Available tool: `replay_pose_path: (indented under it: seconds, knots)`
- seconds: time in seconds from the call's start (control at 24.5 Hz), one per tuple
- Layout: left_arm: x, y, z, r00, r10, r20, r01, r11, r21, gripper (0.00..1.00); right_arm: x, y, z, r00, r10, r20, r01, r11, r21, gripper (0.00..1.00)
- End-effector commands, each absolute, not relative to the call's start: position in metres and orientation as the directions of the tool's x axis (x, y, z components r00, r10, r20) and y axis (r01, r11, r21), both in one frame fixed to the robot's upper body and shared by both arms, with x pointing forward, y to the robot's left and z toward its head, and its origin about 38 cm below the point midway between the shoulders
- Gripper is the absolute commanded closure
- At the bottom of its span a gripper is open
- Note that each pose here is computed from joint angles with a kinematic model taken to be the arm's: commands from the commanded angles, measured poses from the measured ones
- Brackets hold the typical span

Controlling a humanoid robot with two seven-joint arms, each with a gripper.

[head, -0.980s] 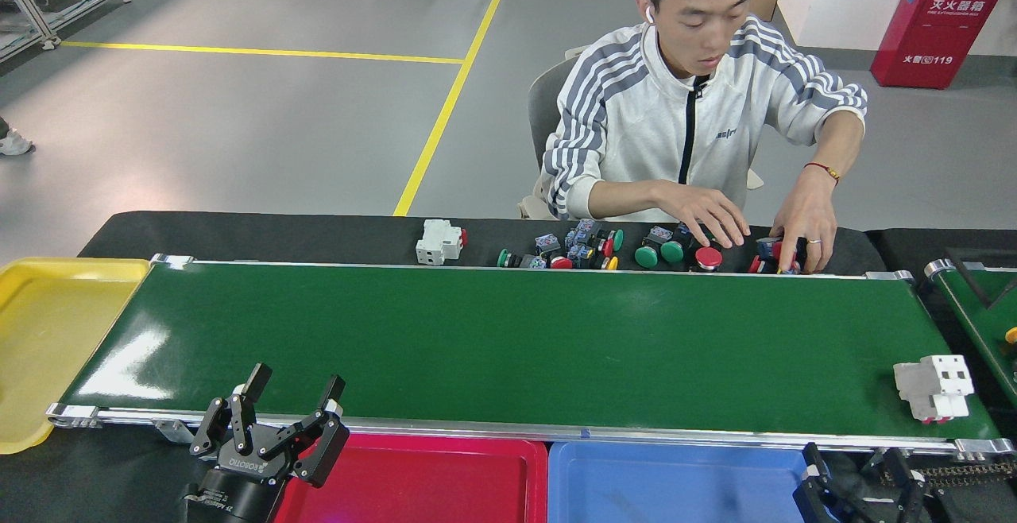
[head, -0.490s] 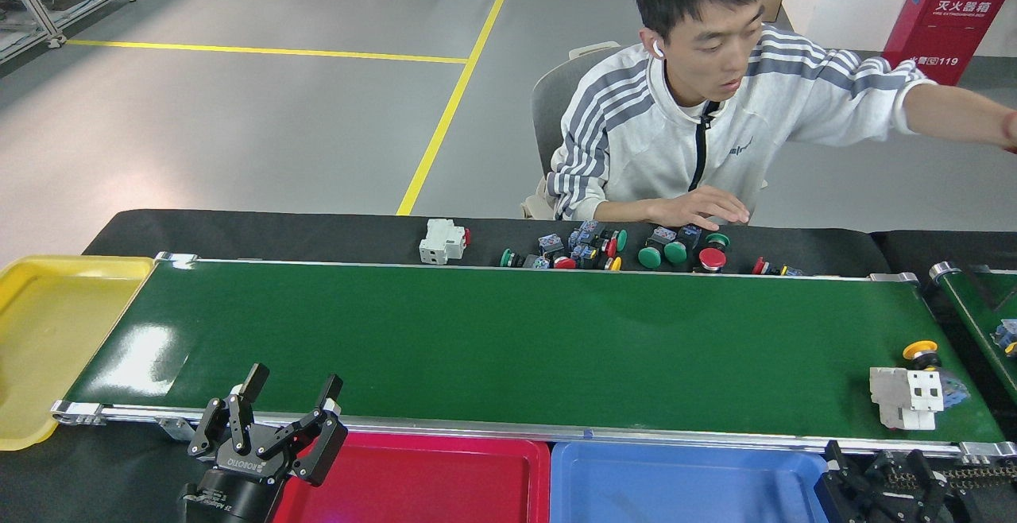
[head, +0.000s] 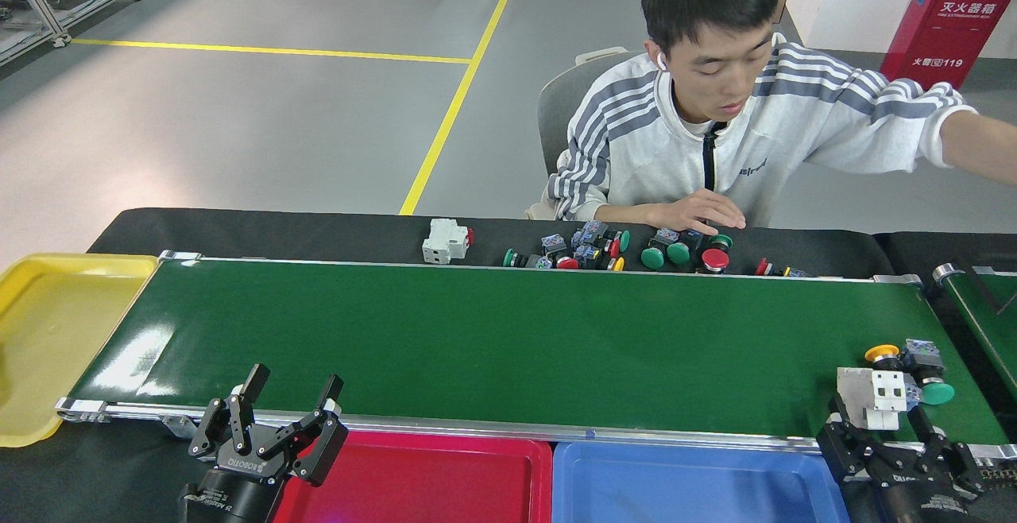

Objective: Pick switch part from conveyor to tray

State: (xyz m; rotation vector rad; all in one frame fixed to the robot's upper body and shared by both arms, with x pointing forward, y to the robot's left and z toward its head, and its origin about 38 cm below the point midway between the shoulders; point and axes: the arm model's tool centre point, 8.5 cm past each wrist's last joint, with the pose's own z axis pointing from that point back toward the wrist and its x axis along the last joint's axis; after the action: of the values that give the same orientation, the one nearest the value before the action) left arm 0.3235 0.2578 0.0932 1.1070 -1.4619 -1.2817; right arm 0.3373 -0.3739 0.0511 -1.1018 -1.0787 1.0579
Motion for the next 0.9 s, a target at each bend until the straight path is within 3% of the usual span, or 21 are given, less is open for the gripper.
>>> replay_pose_path:
  seconds: [0.0,0.12,0.2,0.24,0.49,0.61,0.65,0.69,0.73,0.82,0.86]
  knots:
    - [0.327,0.26,0.102,-0.224,-0.974,0.04,-0.1,0.064,0.993,0.0,0.343,-0.371,0.055,0.137,0.984,0.11,-0.106,0.125,-0.986,0.28]
    - [0.329,0.263,0.101,-0.19,-0.981,0.039,-0.08,0.055,0.995,0.0,0.341,-0.363,0.052,0.08,0.994,0.075,-0.124,0.084,-0.989,0.71]
    - [0.329,0.264,0.095,-0.175,-0.984,0.033,-0.037,0.041,0.998,0.0,0.341,-0.356,0.051,0.031,0.996,0.081,-0.125,0.085,-0.989,0.91]
    - [0.327,0.266,0.092,-0.169,-0.986,0.012,-0.021,0.015,1.0,0.0,0.34,-0.353,0.051,0.006,0.996,0.086,-0.119,0.086,-0.989,0.96]
    - [0.323,0.275,0.082,-0.117,-0.991,-0.057,0.017,-0.059,0.998,0.0,0.313,-0.326,0.062,-0.174,0.98,0.096,-0.057,0.087,-0.995,0.99]
    - [0.319,0.278,0.072,-0.103,-0.994,-0.04,0.042,-0.045,0.998,0.0,0.287,-0.303,0.073,-0.342,0.934,0.1,-0.012,0.102,-0.995,0.99]
    - [0.319,0.277,0.072,-0.103,-0.994,-0.036,0.042,-0.04,0.998,0.0,0.279,-0.296,0.075,-0.395,0.913,0.1,-0.012,0.104,-0.995,0.98]
    - [0.319,0.277,0.073,-0.101,-0.994,-0.035,0.04,-0.039,0.998,0.0,0.267,-0.285,0.075,-0.481,0.869,0.115,-0.022,0.119,-0.993,0.87]
    - [0.319,0.278,0.074,-0.1,-0.994,-0.035,0.036,-0.039,0.999,0.0,0.258,-0.277,0.073,-0.551,0.823,0.139,-0.039,0.142,-0.989,0.68]
    - [0.32,0.278,0.076,-0.103,-0.994,-0.033,0.031,-0.037,0.999,0.0,0.244,-0.264,0.068,-0.619,0.764,0.182,-0.068,0.179,-0.981,0.42]
    - [0.321,0.278,0.077,-0.104,-0.994,-0.032,0.026,-0.035,0.999,0.0,0.238,-0.259,0.066,-0.633,0.748,0.2,-0.077,0.196,-0.978,0.19]
